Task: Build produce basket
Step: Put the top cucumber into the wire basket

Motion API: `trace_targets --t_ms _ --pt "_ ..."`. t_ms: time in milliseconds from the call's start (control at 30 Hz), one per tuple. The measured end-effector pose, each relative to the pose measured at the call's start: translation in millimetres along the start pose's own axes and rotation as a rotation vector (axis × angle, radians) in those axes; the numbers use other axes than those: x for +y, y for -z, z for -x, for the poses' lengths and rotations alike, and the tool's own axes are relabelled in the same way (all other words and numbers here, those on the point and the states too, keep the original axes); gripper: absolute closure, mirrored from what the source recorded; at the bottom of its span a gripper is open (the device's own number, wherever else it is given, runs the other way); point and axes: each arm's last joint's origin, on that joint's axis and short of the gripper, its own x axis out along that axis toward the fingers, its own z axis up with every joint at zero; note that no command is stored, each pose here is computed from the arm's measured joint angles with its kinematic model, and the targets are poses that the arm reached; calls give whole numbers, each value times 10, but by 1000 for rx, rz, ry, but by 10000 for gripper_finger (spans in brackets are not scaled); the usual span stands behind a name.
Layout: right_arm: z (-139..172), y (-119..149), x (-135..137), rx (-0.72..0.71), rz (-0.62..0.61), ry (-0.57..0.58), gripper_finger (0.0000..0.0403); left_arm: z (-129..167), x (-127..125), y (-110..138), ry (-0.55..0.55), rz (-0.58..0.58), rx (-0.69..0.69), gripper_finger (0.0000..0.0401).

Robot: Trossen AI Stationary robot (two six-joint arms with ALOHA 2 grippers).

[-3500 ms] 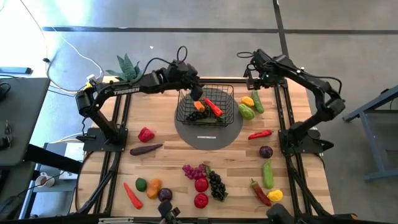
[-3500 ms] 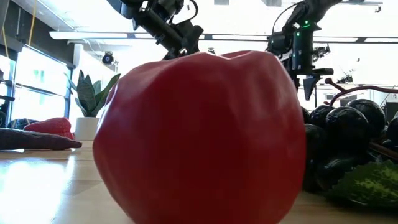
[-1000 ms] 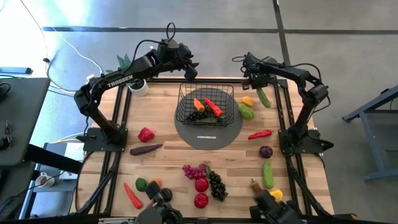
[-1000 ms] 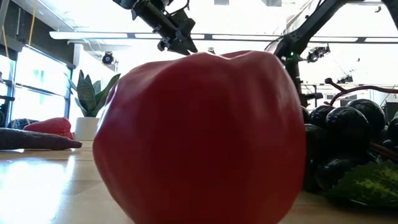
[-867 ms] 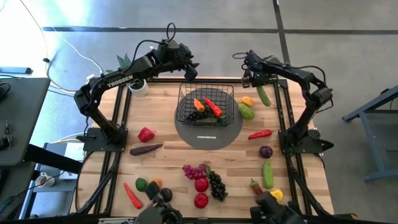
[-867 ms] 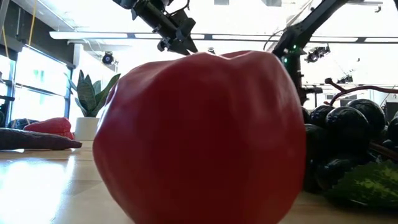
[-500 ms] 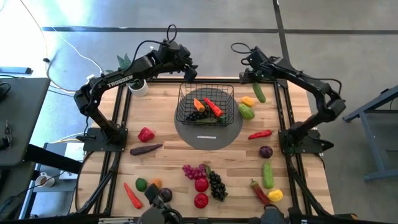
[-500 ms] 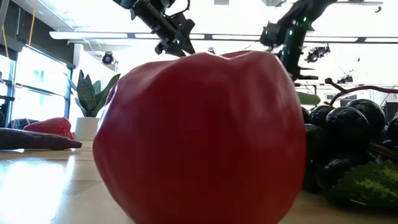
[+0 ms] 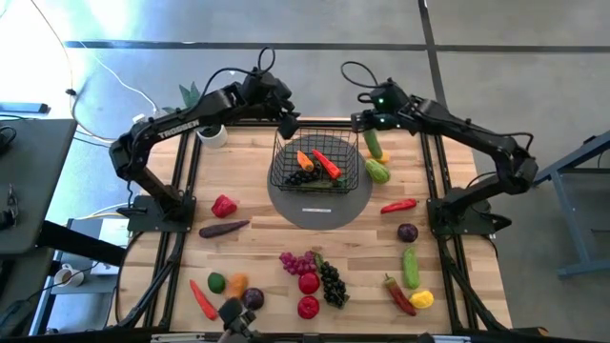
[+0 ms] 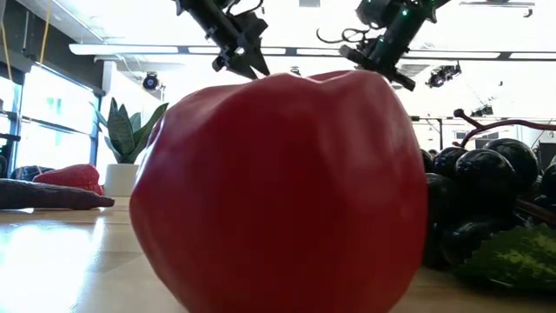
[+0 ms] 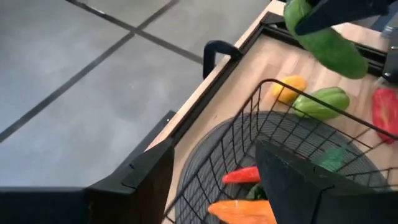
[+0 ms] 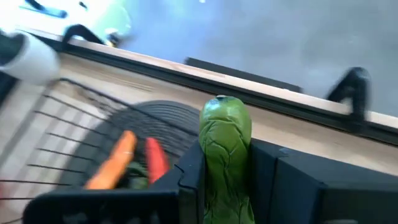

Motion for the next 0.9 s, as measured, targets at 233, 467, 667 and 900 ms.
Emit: trace_targets --t_ms 233,467,667,900 --pt "40 51 221 -41 -50 -97 350 273 -115 26 -8 -10 29 187" --pt "86 129 388 -78 -143 -121 350 582 -266 47 39 -62 28 187" --pt "123 237 520 -104 -181 -104 350 757 -391 105 79 -98 58 187" --pt "-48 429 699 -83 -189 -54 346 805 -585 183 138 -152 112 187"
